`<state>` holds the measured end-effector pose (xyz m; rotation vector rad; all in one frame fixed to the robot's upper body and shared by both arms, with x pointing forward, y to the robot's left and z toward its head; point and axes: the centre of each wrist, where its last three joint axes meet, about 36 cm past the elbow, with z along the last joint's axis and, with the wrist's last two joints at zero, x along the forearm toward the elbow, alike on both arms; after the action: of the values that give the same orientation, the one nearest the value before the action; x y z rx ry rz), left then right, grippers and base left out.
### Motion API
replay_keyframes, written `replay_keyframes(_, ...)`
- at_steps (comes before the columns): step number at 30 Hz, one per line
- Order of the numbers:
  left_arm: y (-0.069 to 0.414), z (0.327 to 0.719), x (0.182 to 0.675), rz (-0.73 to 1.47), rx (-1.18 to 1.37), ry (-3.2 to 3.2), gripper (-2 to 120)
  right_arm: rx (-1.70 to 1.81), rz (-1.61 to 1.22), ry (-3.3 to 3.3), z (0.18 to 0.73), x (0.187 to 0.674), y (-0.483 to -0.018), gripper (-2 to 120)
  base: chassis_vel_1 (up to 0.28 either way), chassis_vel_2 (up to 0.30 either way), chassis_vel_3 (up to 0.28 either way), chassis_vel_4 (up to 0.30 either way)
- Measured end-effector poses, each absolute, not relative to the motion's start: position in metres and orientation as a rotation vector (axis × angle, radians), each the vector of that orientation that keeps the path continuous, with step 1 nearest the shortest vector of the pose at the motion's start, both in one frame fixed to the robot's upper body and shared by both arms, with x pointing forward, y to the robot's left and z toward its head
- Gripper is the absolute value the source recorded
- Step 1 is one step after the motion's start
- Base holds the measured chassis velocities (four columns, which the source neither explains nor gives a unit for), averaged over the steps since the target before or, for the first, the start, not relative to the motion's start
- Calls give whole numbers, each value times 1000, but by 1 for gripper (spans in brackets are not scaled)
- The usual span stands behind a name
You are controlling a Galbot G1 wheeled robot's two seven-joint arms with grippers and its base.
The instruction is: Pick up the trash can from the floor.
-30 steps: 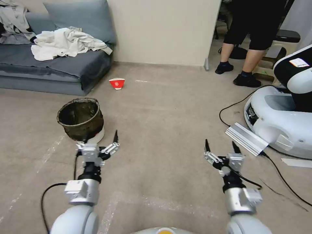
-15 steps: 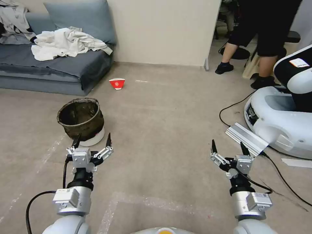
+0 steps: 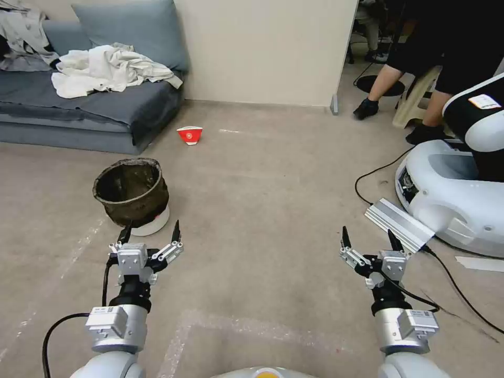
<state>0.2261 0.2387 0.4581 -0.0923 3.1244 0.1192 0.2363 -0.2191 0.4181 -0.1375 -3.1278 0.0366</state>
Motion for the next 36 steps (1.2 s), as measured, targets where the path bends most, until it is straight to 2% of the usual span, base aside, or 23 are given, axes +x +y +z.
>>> replay_keyframes(36,242,449,228,128,-112,3097,100,-163,32,-3104,417,238,-218,100,58,51,58,56)
